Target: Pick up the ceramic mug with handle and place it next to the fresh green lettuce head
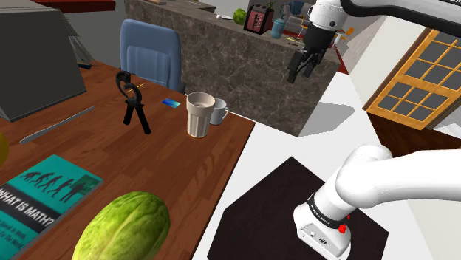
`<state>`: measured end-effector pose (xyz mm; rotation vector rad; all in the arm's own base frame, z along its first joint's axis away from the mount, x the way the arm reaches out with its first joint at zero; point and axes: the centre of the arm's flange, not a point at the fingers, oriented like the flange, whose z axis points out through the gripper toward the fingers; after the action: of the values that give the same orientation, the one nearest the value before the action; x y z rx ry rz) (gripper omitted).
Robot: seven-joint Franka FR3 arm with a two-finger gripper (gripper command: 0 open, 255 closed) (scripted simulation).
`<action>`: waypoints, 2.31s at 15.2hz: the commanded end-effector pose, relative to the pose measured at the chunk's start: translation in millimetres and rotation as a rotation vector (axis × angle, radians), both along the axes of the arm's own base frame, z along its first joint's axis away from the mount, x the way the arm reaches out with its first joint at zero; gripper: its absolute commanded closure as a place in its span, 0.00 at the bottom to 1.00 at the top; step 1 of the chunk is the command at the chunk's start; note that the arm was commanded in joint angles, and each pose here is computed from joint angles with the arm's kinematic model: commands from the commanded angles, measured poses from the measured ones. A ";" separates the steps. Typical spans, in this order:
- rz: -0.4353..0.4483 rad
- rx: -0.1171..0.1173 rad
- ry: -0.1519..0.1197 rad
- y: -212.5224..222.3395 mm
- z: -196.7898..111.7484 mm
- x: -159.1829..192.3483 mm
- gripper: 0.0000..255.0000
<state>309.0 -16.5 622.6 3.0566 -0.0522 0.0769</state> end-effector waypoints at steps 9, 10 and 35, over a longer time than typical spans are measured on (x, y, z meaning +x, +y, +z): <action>-0.011 0.005 0.014 31.7 -63.6 80.0 0.00; -0.012 0.006 0.016 35.7 -71.7 89.9 0.00; -0.039 0.020 0.051 110.5 -260.8 286.0 0.00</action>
<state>598.1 95.9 374.2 3.0874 -0.1099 0.0869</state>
